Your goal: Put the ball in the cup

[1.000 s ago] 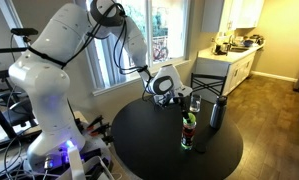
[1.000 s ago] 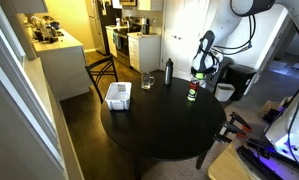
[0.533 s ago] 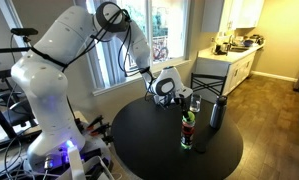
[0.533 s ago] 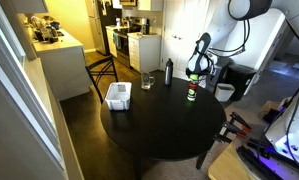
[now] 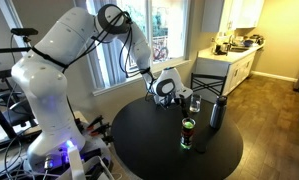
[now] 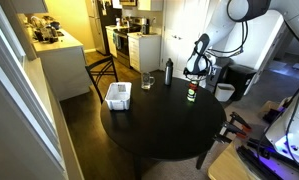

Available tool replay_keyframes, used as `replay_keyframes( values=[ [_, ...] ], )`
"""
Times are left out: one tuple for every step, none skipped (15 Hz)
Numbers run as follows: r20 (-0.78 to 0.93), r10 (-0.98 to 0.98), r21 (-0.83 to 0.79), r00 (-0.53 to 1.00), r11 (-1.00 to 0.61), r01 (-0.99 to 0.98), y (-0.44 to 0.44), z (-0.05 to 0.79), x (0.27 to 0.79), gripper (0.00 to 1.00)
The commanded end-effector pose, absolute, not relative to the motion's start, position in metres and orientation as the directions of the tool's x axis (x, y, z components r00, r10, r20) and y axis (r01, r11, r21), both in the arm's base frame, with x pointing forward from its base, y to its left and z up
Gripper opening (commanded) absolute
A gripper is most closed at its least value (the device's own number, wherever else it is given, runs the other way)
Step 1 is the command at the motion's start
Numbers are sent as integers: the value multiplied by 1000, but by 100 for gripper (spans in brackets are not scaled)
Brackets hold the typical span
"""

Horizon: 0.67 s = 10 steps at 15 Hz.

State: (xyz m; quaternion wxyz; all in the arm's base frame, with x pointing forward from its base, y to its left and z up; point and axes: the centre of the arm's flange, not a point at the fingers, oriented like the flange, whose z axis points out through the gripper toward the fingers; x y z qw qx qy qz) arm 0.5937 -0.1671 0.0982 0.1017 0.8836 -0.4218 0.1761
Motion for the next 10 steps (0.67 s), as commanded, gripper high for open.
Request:
replay_keyframes(
  values=[
    [390,-717,1,577,-626,-779,-167,102,591,100],
    [395,-711,28,582,-624,-781,-166,98,594,100],
    [392,-712,25,582,-625,-781,-165,97,595,100],
    [391,-713,23,582,-625,-781,-164,97,595,100],
    [391,-713,23,582,-625,-781,-165,97,595,100],
    [391,-713,23,582,-624,-781,-165,97,595,100],
    [391,-713,23,582,-624,-781,-165,97,595,100],
    [391,-713,23,582,-624,-781,-165,97,595,100],
    [391,-713,23,582,-624,-781,-165,97,595,100],
    [391,-713,23,582,-624,-781,-165,97,595,100]
  ],
)
